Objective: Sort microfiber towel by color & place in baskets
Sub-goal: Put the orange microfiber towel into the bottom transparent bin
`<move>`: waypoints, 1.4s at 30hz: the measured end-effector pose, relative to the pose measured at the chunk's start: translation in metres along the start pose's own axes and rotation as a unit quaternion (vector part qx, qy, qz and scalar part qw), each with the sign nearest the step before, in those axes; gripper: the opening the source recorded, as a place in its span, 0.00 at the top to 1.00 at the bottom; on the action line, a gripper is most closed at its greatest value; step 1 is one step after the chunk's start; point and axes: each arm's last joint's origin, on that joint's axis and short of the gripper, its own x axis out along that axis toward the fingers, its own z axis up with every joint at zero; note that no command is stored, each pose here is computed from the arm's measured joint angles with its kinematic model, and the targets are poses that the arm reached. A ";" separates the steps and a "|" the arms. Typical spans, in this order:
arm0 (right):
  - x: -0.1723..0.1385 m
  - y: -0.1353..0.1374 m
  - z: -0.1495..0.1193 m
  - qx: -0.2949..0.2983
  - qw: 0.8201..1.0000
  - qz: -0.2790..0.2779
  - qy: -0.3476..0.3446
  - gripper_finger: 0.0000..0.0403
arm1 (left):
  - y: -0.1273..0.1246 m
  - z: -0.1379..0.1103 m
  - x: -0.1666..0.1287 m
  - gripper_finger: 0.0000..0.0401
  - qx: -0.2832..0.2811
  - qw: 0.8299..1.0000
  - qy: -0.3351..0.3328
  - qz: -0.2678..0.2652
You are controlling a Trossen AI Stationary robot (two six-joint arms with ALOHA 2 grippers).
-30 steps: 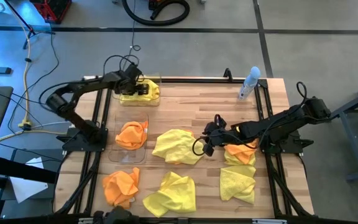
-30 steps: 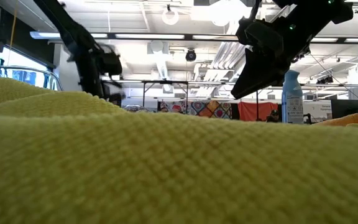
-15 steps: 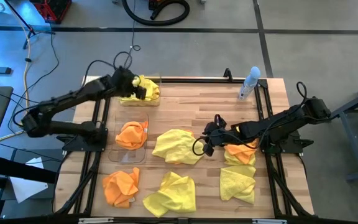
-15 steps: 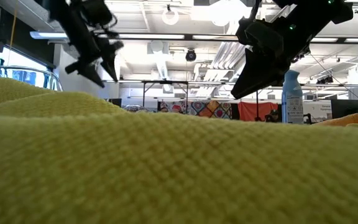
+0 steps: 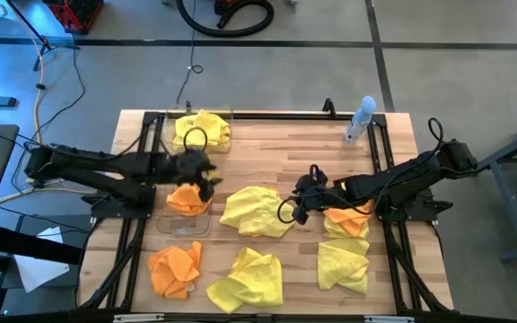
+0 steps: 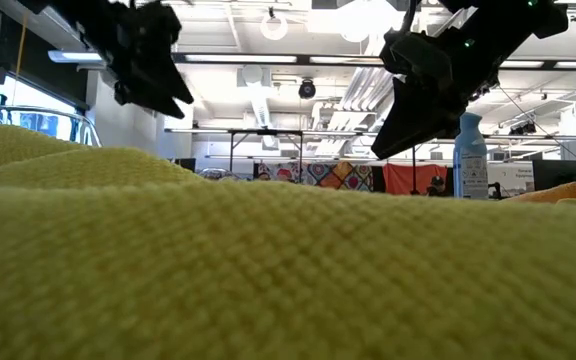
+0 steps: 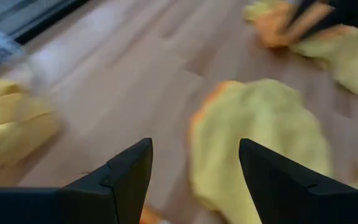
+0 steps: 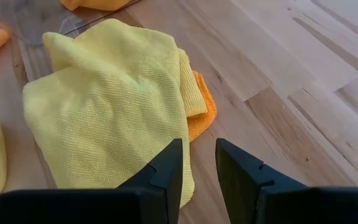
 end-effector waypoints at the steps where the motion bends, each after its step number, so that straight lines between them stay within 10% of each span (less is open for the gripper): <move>1: 0.000 0.000 0.000 0.001 1.000 0.000 0.000 0.78 | -0.006 -0.002 -0.001 0.43 0.007 1.000 -0.004 -0.014; 8: 0.000 0.000 0.000 0.000 1.000 0.000 0.000 0.78 | -0.035 -0.018 -0.016 0.43 0.041 0.996 0.019 -0.072; 26: 0.000 -0.004 -0.006 -0.007 0.999 -0.019 0.027 0.78 | -0.108 -0.030 -0.079 0.43 -0.192 0.964 0.156 -0.099; 42: -0.001 -0.001 -0.007 0.014 0.999 -0.011 0.030 0.78 | -0.186 -0.100 -0.079 0.43 -0.254 0.874 0.400 0.111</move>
